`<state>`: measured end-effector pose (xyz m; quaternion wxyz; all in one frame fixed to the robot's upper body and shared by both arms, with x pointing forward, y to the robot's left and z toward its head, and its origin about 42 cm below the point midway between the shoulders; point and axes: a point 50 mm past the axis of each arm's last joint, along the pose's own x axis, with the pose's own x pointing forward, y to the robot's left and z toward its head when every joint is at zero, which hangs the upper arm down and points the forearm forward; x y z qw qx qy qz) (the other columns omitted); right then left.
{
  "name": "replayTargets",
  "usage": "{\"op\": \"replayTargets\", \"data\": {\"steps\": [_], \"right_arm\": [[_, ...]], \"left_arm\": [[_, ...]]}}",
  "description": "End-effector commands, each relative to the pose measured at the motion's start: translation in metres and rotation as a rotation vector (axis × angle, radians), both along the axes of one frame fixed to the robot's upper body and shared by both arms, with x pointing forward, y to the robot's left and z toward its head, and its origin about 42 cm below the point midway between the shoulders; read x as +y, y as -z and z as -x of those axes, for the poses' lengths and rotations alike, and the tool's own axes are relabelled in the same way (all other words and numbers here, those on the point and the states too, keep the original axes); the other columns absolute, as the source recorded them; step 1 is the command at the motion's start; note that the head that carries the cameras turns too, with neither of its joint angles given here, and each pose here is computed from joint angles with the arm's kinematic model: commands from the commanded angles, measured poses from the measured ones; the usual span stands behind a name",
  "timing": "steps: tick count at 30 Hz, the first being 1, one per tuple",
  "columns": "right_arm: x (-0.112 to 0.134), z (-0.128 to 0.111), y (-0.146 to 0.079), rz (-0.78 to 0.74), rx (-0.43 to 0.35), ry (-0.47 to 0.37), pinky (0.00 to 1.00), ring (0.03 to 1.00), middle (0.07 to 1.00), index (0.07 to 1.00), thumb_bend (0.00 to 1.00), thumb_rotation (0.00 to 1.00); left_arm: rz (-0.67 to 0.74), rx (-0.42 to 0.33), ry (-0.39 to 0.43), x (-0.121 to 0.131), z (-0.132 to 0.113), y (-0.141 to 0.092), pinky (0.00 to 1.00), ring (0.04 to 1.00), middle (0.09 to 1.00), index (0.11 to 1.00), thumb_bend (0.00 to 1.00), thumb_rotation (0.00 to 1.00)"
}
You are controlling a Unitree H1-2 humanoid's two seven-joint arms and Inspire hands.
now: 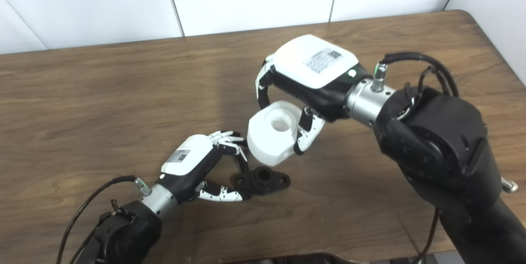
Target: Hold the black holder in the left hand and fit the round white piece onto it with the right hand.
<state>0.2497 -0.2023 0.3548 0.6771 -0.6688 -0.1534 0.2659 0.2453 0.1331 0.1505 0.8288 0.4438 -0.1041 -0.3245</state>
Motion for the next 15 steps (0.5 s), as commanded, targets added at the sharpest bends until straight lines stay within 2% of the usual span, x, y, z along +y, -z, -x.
{"op": "replayTargets", "data": {"steps": [1,15], "right_arm": [[-0.0007,0.0026,-0.0035,0.039,0.038,0.002,0.75,0.863,0.756,0.482,0.53,0.14],[0.0043,0.0057,0.0060,0.032,0.084,-0.016,0.77,0.869,0.751,0.482,0.53,0.14]], "left_arm": [[-0.037,0.034,0.011,0.0006,0.0002,0.0014,0.92,0.910,0.823,0.489,0.51,0.05],[-0.041,0.029,0.017,0.0008,-0.0013,-0.0007,0.92,0.906,0.825,0.490,0.51,0.05]]}}
